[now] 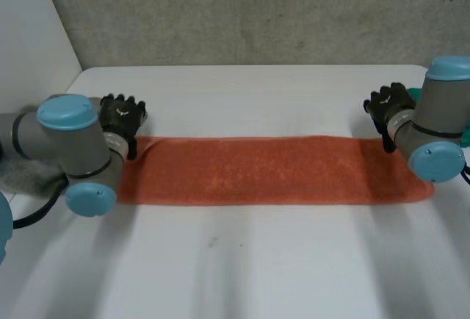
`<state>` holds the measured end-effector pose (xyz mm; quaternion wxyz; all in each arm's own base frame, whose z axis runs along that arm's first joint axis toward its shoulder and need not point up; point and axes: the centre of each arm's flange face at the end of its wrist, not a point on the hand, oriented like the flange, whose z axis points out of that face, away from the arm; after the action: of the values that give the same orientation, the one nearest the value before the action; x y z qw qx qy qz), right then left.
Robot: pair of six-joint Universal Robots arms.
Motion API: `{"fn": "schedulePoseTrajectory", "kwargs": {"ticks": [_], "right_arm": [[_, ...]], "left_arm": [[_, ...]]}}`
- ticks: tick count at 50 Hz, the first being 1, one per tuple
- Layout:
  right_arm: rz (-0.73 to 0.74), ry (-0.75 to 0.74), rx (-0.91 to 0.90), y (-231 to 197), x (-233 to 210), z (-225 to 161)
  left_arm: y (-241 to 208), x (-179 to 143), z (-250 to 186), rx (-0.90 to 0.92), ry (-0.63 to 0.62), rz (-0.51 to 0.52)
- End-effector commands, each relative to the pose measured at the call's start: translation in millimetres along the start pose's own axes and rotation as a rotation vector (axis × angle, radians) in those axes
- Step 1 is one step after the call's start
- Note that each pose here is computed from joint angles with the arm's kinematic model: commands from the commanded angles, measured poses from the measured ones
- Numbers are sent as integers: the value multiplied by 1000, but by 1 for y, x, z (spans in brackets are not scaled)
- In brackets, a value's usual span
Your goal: Fold the laundry.
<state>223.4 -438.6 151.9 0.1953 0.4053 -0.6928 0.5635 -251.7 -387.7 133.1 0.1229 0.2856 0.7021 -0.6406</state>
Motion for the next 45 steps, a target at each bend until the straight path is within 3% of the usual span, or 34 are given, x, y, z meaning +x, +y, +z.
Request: {"fn": "schedulePoseTrajectory", "kwargs": {"ticks": [1, 8, 11, 20, 35, 45], "right_arm": [[193, 152, 92, -34, 48, -16], [320, 168, 202, -61, 86, -67], [326, 123, 167, -43, 91, -81], [362, -137, -50, 22, 44, -114], [317, -139, -88, 92, 16, -95], [303, -177, -84, 102, 8, -83]], "left_arm": [[-27, -7, -8, 101, -46, -10], [-46, -30, -45, 118, -54, -20], [-48, -34, -67, 113, -41, -23], [-35, -16, -103, 125, 110, -23], [-15, -15, -93, 69, 118, -25], [-13, -12, -96, 61, 128, -24]]}}
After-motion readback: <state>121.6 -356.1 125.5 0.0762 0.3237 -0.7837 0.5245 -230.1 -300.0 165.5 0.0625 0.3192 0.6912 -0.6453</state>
